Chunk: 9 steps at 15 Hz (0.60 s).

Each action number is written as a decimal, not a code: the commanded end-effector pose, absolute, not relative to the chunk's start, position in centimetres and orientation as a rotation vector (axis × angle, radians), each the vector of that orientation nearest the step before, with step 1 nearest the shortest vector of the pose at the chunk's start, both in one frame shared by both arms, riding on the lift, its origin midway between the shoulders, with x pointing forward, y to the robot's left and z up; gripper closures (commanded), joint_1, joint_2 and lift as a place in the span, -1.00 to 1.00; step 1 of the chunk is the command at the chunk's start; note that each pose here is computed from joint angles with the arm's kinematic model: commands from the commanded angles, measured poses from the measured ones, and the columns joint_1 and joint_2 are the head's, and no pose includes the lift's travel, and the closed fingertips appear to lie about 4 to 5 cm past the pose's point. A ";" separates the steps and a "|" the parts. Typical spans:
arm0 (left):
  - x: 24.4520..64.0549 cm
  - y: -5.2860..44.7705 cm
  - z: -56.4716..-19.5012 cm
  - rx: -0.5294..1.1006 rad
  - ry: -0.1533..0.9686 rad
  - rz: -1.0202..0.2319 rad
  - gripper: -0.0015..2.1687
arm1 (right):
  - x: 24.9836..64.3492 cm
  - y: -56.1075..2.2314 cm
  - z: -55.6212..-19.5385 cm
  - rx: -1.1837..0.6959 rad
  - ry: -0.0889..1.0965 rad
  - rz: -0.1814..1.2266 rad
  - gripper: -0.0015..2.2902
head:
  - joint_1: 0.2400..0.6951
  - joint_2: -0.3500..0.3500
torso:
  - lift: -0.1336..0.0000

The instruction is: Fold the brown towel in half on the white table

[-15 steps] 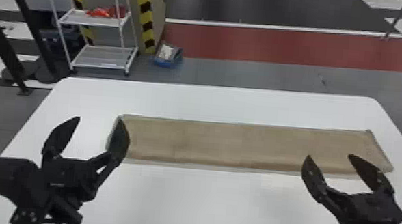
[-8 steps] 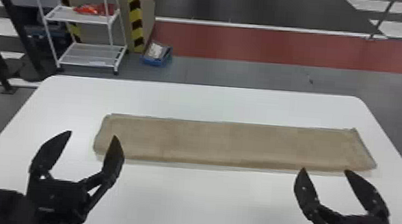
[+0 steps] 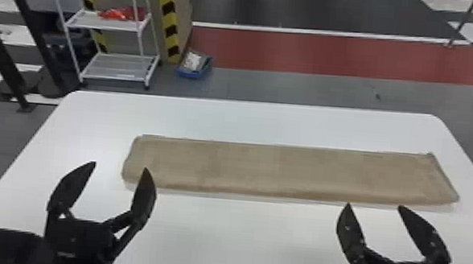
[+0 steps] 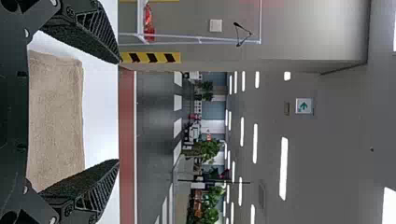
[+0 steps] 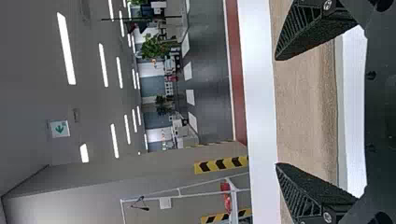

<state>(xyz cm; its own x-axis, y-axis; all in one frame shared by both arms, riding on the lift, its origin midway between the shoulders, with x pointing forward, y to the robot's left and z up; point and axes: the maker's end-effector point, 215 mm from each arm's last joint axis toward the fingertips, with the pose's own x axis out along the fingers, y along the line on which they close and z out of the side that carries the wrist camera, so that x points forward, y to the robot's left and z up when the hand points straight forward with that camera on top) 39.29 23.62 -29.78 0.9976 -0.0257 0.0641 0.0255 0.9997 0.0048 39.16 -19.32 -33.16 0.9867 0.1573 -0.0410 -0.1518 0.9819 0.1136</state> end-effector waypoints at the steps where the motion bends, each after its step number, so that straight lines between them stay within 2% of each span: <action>1: 38.9 23.9 -29.5 0.006 -0.065 -0.020 -0.86 | 39.0 -18.7 -32.9 0.108 0.043 0.172 -0.93 | 1.00 0.16 | -0.84; 9: 38.4 23.5 -28.7 -0.001 -0.074 -0.026 -0.86 | 38.6 -18.8 -32.3 0.101 0.034 0.172 -0.92 | 1.00 0.21 | -0.84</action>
